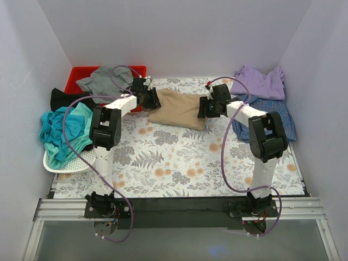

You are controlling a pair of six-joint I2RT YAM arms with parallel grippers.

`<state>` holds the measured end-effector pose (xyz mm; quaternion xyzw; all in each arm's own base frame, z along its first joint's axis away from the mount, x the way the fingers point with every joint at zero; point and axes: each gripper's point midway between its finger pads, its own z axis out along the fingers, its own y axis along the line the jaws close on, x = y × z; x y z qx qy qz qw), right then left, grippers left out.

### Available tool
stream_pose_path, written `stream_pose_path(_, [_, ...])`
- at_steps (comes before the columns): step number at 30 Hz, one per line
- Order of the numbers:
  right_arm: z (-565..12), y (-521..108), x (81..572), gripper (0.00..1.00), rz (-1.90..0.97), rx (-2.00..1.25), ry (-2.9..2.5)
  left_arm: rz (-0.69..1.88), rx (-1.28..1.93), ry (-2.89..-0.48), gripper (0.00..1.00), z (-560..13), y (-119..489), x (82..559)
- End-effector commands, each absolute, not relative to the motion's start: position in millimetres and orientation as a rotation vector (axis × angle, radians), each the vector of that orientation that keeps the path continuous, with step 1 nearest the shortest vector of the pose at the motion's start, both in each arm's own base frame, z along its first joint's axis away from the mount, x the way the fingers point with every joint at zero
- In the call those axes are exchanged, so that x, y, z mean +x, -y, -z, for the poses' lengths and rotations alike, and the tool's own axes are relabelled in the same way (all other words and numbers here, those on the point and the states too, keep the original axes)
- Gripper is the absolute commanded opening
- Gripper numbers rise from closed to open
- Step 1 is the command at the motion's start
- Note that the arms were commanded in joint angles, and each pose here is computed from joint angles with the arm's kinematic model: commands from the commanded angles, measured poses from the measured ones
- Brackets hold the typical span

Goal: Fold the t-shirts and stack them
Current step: Fold the tshirt

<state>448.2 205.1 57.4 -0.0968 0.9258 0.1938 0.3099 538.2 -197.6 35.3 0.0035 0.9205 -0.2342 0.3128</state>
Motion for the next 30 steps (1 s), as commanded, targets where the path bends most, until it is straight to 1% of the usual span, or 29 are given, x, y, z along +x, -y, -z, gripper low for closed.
stream_pose_path(1, [-79, -197, 443, 0.65, -0.494, -0.217, -2.398, 0.504, -0.033, -2.428, 0.3, -38, 172, 534])
stream_pose_path(2, [-78, -196, 443, 0.69, -0.509, -0.209, -2.397, 0.503, -0.027, -2.43, 0.3, -37, 172, 534])
stream_pose_path(6, [-66, -189, 452, 0.71, -0.559, -0.155, -2.409, 0.493, -0.024, -2.44, 0.29, -32, 171, 532])
stream_pose_path(11, [-50, -178, 477, 0.74, -0.617, -0.104, -2.389, 0.485, -0.024, -2.472, 0.29, -21, 167, 524])
stream_pose_path(16, [-51, -177, 505, 0.77, -0.656, -0.1, -2.349, 0.566, -0.044, -2.506, 0.29, -17, 173, 504])
stream_pose_path(21, [-48, -194, 521, 0.77, -0.774, -0.136, -2.326, 0.656, -0.061, -2.524, 0.29, -16, 181, 487])
stream_pose_path(22, [-51, -199, 524, 0.81, -0.797, -0.142, -2.316, 0.665, -0.064, -2.516, 0.29, -20, 182, 487])
stream_pose_path(25, [-49, -214, 517, 0.85, -0.874, -0.167, -2.326, 0.667, -0.101, -2.532, 0.31, -18, 182, 483])
stream_pose_path(26, [-45, -215, 514, 0.85, -0.863, -0.171, -2.335, 0.676, -0.105, -2.536, 0.32, -18, 183, 483])
stream_pose_path(27, [-45, -215, 512, 0.85, -0.859, -0.182, -2.335, 0.686, -0.101, -2.543, 0.68, -18, 184, 482])
stream_pose_path(30, [-39, -223, 501, 0.85, -0.882, -0.21, -2.354, 0.685, -0.12, -2.552, 0.77, -18, 184, 482])
